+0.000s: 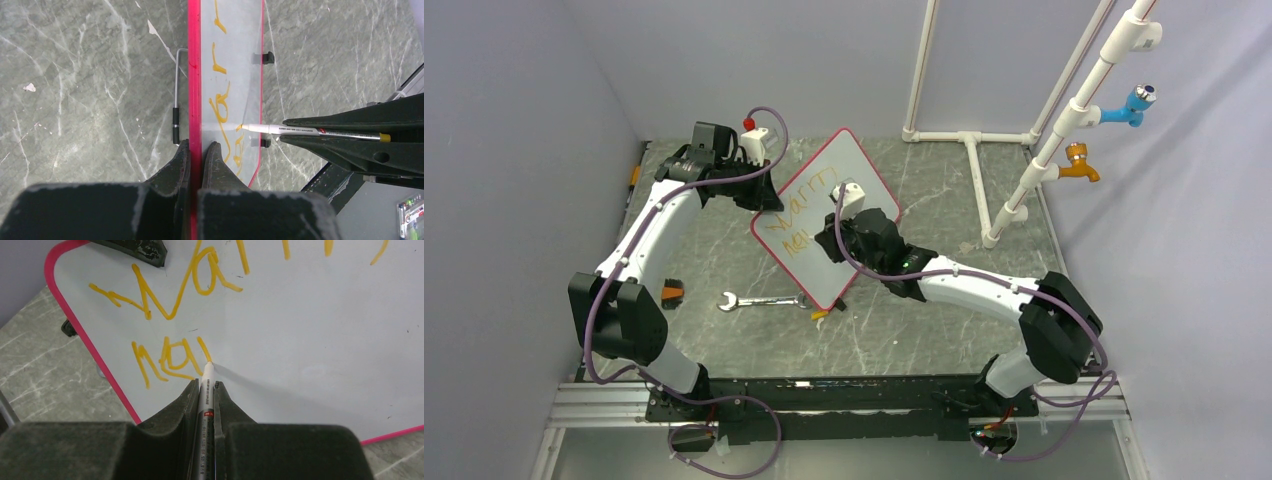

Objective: Write a sentence on the whiteboard

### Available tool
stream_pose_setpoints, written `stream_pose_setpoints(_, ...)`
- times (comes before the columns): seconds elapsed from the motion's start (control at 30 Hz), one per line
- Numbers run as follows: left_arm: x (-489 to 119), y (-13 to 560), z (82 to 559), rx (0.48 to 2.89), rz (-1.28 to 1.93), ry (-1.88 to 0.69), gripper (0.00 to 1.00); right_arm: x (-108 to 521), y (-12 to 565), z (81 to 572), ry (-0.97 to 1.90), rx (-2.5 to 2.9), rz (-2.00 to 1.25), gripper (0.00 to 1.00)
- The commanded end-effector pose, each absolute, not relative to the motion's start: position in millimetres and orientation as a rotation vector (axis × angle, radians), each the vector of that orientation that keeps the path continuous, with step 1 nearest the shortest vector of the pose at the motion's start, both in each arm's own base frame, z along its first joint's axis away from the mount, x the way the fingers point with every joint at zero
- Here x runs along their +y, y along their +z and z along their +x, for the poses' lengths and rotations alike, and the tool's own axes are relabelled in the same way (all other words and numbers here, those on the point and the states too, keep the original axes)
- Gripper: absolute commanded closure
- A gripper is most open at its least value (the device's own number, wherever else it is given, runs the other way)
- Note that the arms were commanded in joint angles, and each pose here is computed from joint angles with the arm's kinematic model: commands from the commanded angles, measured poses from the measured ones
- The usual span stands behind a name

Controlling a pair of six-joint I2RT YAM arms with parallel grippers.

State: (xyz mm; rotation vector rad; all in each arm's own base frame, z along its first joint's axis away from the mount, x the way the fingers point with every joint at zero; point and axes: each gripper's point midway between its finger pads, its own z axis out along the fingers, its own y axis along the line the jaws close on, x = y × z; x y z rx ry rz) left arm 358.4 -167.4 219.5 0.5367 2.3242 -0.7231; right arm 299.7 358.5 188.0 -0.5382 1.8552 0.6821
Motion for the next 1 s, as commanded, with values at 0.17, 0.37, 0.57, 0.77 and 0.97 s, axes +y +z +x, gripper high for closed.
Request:
stream_pose_setpoints(0.17,-127,190,372,2.393,0.603,-0.376,1.0,364,205,301,0.714,1.823,-0.529,1.0)
stream_pose_setpoints(0.37,-127,190,372,2.393,0.602,-0.376,1.0,372,221,309,0.716,1.791,-0.527,1.0)
stream_pose_setpoints(0.57,-127,190,372,2.392,0.602,-0.377,1.0,376,225,315,0.709,1.784,-0.53,1.0)
stream_pose_setpoints(0.77,-127,191,372,2.39,0.602,-0.376,1.0,377,226,322,0.685,1.791,-0.518,1.0)
stream_pose_setpoints(0.97,-127,191,372,2.391,0.601,-0.374,1.0,377,231,328,0.668,1.791,-0.506,1.0)
